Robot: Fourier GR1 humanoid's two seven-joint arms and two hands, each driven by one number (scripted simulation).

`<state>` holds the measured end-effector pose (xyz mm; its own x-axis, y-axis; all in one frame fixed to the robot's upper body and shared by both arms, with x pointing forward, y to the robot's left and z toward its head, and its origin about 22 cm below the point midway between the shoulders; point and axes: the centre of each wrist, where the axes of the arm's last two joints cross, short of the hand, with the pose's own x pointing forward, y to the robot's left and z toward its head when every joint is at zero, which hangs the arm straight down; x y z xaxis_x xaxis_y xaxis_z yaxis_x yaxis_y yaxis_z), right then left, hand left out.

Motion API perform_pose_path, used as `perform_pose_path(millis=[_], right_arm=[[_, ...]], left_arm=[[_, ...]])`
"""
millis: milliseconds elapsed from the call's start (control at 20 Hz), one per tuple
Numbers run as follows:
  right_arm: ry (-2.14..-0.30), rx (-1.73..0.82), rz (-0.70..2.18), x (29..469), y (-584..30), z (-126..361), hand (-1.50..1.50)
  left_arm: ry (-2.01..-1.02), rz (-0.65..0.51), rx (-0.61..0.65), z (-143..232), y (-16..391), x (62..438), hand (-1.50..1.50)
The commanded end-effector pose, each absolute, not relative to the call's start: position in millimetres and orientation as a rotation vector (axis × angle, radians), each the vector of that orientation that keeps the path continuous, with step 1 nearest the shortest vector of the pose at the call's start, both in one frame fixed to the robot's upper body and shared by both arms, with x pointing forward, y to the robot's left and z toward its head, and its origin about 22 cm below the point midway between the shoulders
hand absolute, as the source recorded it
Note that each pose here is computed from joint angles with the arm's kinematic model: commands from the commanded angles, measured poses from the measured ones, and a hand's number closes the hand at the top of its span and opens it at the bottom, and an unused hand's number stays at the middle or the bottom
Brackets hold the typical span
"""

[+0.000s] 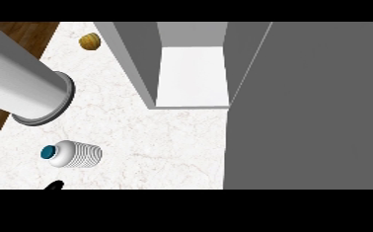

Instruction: Pick up the bottled water, place it into the cabinet and close the cabinet

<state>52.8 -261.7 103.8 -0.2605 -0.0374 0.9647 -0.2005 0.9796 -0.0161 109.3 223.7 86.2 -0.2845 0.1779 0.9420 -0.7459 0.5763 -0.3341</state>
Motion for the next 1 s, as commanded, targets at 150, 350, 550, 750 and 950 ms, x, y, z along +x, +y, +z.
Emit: perform_pose_path(millis=[150,350,550,750,950], right_arm=[[-1.905,0.189,0.152,34.4,-257.6,142.5,-1.5],[-1.901,0.206,0.171,26.1,-259.7,144.8,-1.5],[-1.88,0.202,0.183,19.4,-256.6,140.3,-1.5],[-1.89,0.175,0.17,22.7,-261.0,138.4,-1.5],[-1.891,0.186,0.179,16.3,-261.5,144.7,-1.5]], left_arm=[[-1.522,0.978,0.498,31.8,243.8,123.2,-1.5],[-1.525,1.0,0.49,17.0,259.4,131.9,-1.5],[-1.498,0.977,0.469,-28.6,256.3,127.5,-1.5],[-1.489,0.995,0.465,-64.3,271.4,127.7,-1.5],[-1.489,1.01,0.47,-81.0,281.1,130.8,-1.5]])
